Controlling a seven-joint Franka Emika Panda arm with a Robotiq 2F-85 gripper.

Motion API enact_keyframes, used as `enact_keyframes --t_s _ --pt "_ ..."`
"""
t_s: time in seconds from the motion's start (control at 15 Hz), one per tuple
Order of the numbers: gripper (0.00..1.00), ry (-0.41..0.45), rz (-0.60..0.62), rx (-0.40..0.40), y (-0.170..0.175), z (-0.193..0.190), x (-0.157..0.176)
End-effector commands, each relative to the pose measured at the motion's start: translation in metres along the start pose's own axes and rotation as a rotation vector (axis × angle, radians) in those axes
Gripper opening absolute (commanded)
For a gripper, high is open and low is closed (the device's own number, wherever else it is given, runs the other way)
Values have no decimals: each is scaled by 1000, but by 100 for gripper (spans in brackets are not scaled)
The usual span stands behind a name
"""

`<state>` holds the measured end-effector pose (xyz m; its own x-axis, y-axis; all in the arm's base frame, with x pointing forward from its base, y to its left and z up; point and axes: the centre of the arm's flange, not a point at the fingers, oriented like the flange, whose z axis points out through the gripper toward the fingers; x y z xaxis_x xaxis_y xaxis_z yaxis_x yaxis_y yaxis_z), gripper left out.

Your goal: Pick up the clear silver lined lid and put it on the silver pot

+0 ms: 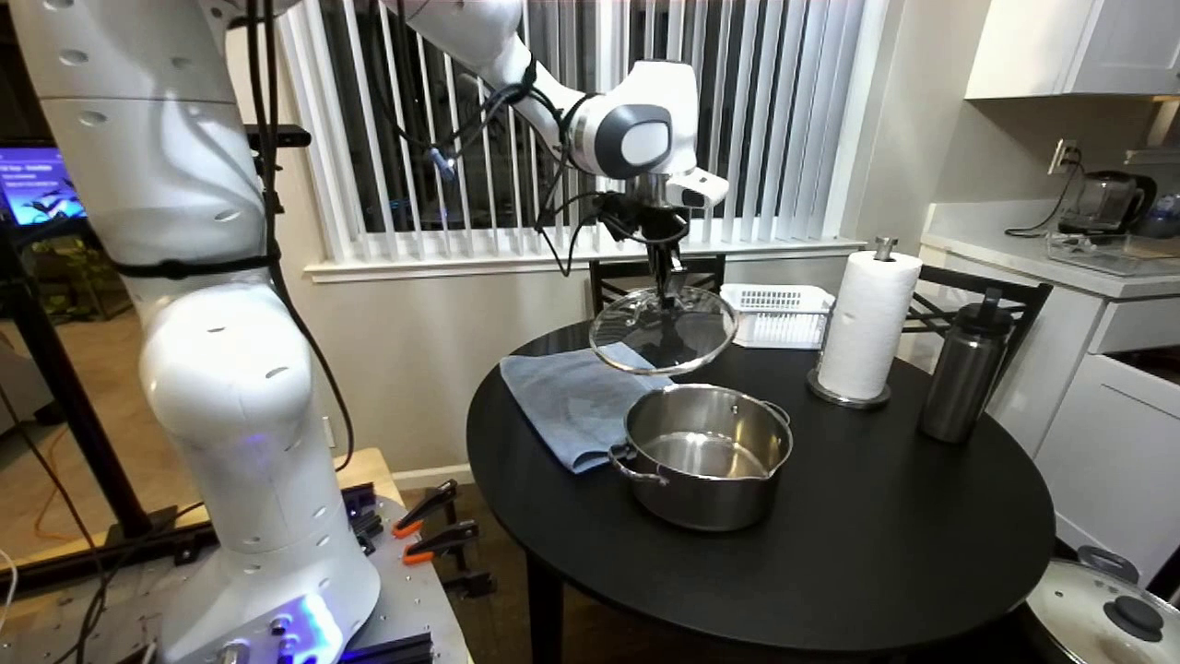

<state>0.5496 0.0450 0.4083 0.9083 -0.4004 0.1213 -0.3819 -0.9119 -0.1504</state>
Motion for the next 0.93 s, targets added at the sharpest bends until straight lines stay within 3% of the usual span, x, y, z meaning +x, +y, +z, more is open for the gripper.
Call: enact_keyframes --t_s 0.0,0.33,0.87 --pt "4 15 93 -33 47 -10 20" --pt "4 -68 149 -92 85 14 37" --pt "4 -198 183 -152 103 41 31"
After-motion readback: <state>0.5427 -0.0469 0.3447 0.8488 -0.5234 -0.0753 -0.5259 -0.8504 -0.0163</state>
